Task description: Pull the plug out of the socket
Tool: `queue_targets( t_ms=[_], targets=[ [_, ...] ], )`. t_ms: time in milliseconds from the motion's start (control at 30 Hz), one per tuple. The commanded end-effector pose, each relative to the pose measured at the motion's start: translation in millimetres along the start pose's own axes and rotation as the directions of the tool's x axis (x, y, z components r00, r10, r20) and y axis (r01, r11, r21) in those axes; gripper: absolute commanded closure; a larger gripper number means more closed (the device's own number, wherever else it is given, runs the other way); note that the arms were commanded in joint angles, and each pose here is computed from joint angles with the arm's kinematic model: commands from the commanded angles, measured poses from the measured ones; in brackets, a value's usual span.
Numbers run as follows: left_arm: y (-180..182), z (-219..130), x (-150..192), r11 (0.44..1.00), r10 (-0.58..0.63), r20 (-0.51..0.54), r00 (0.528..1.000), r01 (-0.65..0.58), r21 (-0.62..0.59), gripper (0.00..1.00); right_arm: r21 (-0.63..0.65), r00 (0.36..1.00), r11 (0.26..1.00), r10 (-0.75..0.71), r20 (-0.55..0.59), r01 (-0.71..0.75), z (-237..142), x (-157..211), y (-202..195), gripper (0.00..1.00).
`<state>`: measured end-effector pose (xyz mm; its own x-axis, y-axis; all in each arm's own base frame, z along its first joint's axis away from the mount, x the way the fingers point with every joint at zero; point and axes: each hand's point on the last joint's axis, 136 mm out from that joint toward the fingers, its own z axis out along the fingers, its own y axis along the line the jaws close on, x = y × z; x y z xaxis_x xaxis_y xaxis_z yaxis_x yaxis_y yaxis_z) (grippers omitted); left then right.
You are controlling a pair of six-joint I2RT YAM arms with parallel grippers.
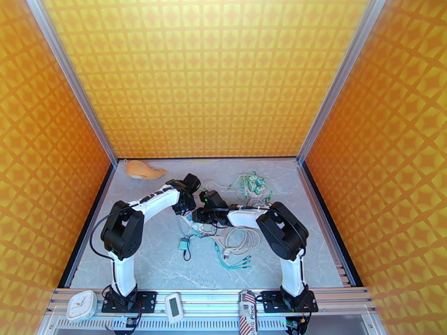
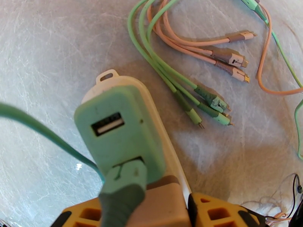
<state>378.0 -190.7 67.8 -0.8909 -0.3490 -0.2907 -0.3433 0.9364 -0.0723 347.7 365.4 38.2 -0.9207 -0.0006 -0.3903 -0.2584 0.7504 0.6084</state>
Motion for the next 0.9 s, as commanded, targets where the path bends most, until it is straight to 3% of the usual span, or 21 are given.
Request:
queue_targets(
  t_ms=[0, 100, 467, 867],
  targets=[
    [4, -15, -4, 1.0, 0.0, 0.005, 1.0, 0.0, 0.025, 0.6, 0.07, 0.998, 0.996, 0.051, -0.042, -0.048, 12, 14, -23, 0.66],
    [3, -26, -9, 0.999, -0.009, 0.022, 1.0, 0.008, 0.045, 0.6, 0.127, 0.996, 0.99, 0.07, -0.058, -0.062, 13, 21, -36, 0.66],
    [-1, -68, -26, 0.993, -0.031, 0.075, 0.997, 0.022, 0.118, 0.59, 0.151, 0.994, 0.986, 0.087, -0.069, -0.075, 13, 30, -45, 0.67],
    [12, -96, -24, 0.989, 0.019, 0.114, 0.993, -0.036, 0.143, 0.59, 0.095, 0.999, 0.995, -0.036, 0.029, 0.033, -24, -16, 1, 0.59]
  ],
)
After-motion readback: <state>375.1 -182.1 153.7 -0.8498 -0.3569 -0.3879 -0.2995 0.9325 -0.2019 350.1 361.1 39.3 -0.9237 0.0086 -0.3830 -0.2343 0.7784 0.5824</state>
